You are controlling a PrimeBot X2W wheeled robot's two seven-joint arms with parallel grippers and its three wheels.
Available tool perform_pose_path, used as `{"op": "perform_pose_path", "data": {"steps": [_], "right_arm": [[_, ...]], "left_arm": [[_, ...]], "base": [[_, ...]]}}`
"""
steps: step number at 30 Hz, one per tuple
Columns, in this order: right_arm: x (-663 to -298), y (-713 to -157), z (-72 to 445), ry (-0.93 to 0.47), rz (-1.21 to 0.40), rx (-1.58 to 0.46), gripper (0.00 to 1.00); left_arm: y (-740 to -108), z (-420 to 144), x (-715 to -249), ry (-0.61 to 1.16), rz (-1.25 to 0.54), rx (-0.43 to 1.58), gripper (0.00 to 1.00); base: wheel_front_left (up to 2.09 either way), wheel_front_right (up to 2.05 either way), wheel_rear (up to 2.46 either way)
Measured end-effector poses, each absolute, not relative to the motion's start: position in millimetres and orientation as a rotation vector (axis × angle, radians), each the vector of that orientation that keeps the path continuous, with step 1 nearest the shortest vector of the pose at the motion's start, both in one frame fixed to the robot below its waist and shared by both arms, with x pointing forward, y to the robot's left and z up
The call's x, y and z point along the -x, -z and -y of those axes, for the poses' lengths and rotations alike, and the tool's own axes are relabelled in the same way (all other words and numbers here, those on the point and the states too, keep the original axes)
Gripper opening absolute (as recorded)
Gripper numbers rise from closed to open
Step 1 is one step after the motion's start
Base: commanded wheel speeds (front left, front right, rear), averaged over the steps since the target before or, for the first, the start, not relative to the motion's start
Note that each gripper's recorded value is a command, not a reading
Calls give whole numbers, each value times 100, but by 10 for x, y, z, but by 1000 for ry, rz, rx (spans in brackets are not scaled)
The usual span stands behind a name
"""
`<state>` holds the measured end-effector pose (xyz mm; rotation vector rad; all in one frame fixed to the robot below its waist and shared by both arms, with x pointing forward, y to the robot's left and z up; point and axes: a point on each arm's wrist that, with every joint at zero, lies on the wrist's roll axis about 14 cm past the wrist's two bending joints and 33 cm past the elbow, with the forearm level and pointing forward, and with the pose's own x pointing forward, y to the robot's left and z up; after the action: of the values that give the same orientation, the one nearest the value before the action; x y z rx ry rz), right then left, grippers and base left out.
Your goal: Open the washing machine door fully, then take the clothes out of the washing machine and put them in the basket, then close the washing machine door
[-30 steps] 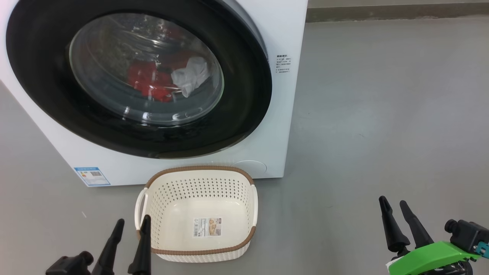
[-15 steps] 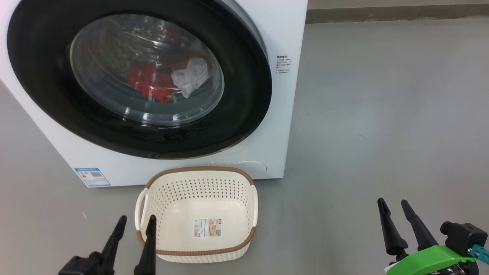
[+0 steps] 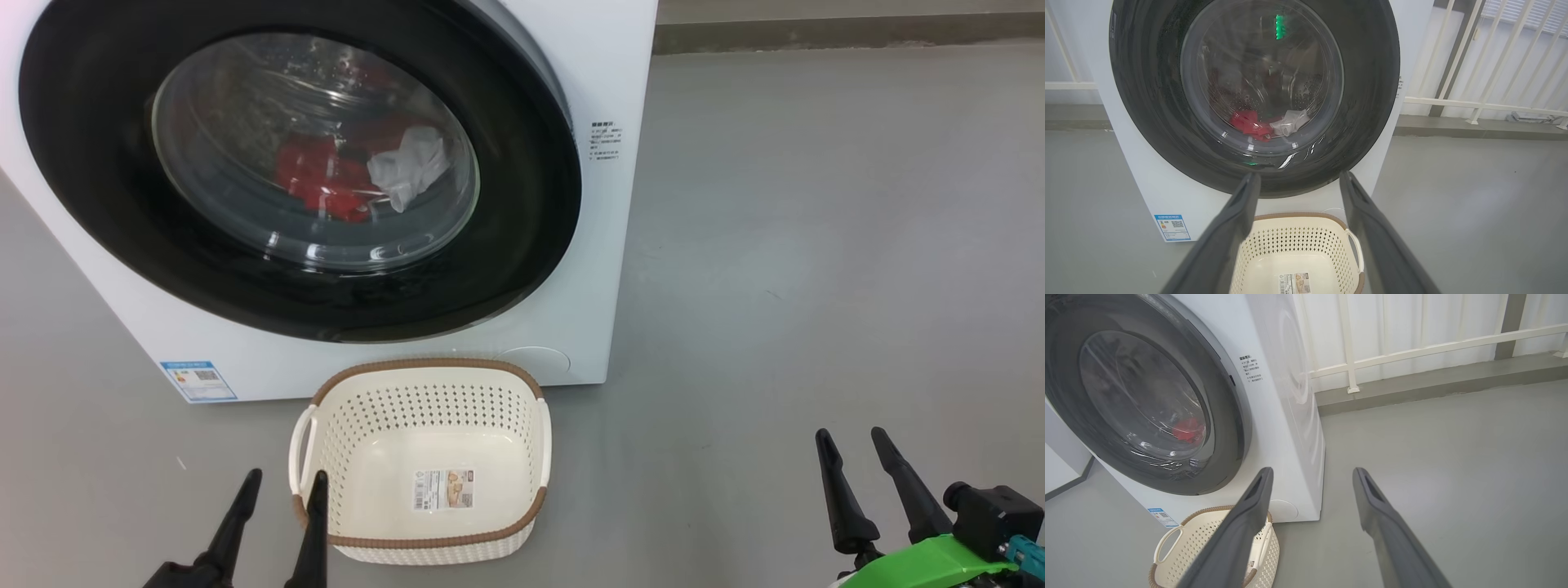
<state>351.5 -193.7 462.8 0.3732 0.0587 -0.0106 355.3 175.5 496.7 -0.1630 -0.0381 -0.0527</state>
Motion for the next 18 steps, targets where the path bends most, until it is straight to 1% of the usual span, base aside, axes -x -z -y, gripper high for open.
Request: {"op": "perform_pose_path", "data": {"steps": [7,18], "right_arm": [[-3451,-4616,2024,31,-50,-324,100],[-3424,-4616,2123,62,-45,-323,100]], "left_arm": [[-4922,-1769,-3545,53,34,137,100],[-4844,-1769,-3543,54,10,144,100]], "base": [[0,0,0],[0,0,0]]}}
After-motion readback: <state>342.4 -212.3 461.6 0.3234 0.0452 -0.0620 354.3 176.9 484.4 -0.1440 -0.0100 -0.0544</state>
